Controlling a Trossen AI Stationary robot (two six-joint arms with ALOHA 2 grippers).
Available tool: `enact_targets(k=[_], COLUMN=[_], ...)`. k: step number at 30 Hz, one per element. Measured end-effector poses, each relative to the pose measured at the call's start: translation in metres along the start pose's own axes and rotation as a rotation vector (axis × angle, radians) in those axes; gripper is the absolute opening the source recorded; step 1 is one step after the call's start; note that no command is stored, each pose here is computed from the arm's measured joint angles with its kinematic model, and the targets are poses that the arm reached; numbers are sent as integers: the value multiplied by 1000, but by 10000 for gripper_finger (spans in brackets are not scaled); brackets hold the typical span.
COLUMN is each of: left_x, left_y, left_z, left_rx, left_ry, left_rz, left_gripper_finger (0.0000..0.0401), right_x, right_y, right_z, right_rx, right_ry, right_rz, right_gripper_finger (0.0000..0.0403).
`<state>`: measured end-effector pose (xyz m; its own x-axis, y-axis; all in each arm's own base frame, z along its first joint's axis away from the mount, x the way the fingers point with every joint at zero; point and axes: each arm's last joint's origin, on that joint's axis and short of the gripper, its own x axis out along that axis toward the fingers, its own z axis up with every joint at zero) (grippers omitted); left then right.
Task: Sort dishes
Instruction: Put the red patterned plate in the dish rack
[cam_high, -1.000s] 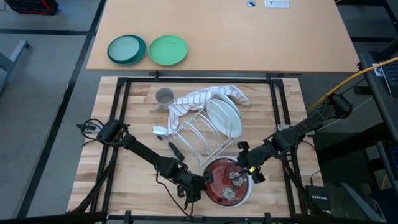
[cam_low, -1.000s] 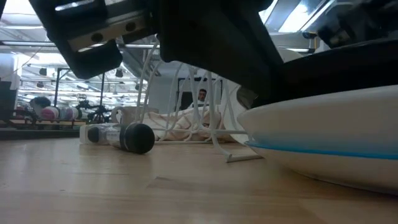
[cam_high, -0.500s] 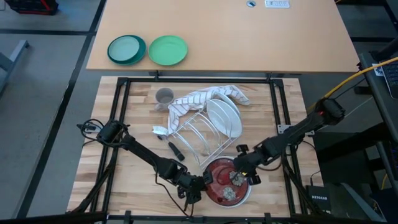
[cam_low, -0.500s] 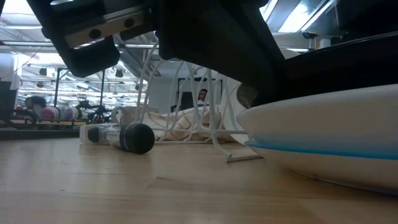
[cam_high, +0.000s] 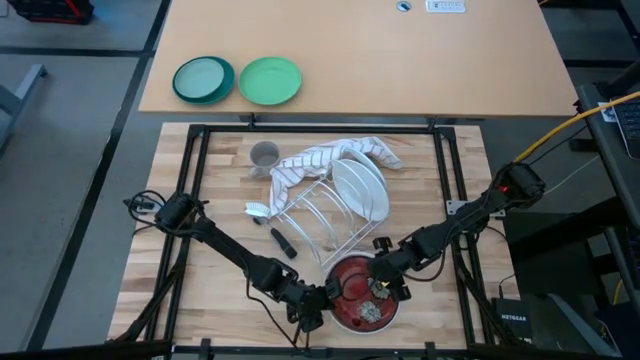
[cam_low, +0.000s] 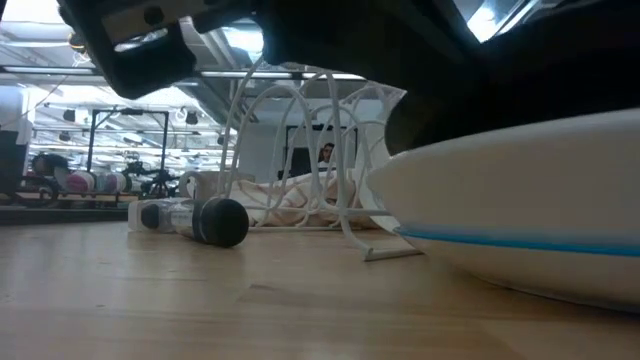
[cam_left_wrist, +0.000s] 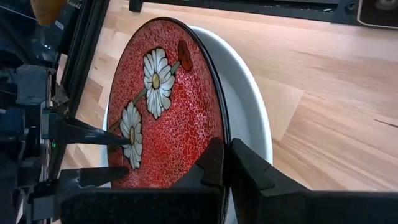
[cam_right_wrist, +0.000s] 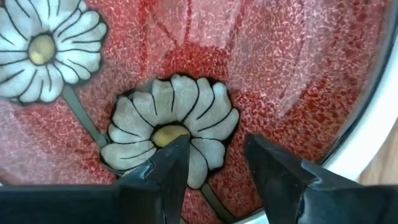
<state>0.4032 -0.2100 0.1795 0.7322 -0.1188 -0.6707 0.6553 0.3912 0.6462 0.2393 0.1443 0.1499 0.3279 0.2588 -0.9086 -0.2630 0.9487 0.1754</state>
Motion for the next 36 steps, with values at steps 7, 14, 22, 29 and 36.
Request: enact_targets(k=[7, 14, 22, 29, 36], left_x=[1, 12, 18, 15, 13], left_y=[1, 1, -2, -2, -5], left_z=[-2, -12, -16, -12, -6], left_rx=[7, 8, 85, 98, 63], left_ry=[8, 35, 57, 51, 43], left_rz=[2, -11, -20, 2, 18], left_gripper_finger=[12, 32, 42, 9, 5], right_x=[1, 1, 1, 2, -12], right_y=[0, 1, 1, 1, 2], right_z=[1, 1, 3, 3, 7], right_rx=[-1, 25, 24, 21, -6], right_ry=[-10, -16, -32, -42, -119], right_rz=[6, 11, 19, 9, -5], right_gripper_finger=[170, 170, 170, 170, 170])
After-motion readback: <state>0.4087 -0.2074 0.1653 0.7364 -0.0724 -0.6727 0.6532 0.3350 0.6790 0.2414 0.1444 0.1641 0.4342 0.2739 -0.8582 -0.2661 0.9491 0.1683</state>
